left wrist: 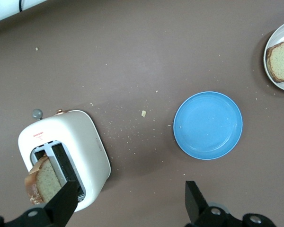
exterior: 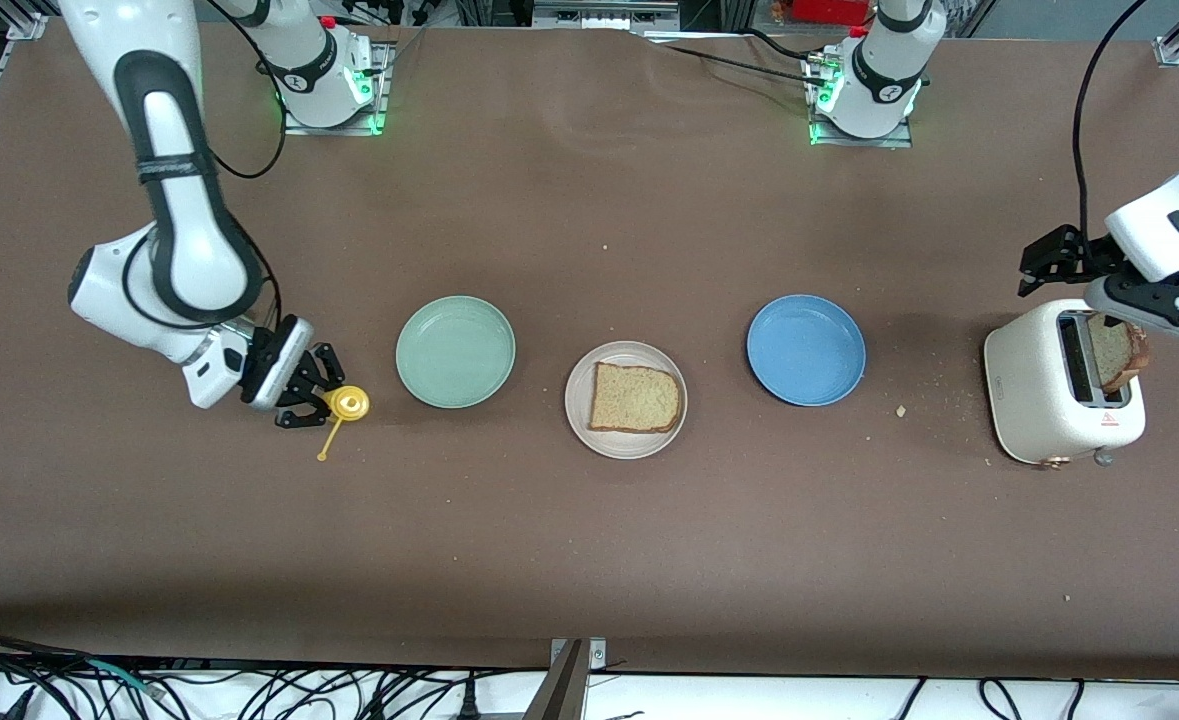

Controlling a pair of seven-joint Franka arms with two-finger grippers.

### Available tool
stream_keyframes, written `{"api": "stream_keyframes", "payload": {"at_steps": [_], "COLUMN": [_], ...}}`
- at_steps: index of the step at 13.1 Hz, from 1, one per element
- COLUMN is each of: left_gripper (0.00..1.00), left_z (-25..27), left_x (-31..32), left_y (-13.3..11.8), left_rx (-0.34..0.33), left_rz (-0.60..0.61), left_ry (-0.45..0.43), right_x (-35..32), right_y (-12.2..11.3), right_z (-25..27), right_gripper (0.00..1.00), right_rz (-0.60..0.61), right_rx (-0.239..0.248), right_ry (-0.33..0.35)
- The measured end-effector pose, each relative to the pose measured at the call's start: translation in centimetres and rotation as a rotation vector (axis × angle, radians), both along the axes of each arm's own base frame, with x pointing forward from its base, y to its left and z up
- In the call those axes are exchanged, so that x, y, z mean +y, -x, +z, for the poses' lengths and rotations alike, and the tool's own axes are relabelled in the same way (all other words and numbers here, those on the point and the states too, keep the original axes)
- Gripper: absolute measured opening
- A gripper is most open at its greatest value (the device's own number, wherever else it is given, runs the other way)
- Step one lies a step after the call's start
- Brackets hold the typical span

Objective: Make sandwich in beige plate with both arms

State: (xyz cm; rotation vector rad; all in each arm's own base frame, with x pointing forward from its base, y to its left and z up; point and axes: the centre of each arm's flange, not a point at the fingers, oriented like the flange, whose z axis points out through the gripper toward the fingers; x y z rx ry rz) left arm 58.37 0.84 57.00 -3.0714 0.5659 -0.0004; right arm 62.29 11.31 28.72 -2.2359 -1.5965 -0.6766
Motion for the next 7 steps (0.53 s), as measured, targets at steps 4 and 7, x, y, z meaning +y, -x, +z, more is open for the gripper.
{"api": "stream_keyframes", "payload": {"at_steps": [4, 7], "left_gripper": [1.00, 1.00], "left_z": [1.4, 1.4], "left_x": [0.3, 1.6], "left_y": [0.7, 0.7], "left_rx": [-0.019, -0.017], "left_rz": [0.005, 0.026], "left_ry": [0.002, 0.002], "right_x": [8.3, 16.2], "right_y": [-0.9, 1.0], "right_z": [4.8, 6.4], "right_gripper": [0.09, 0.08], "right_rz": [-0.028, -0.074], "right_rx": [0.045, 0.010], "right_ry": [0.246, 0.441]}}
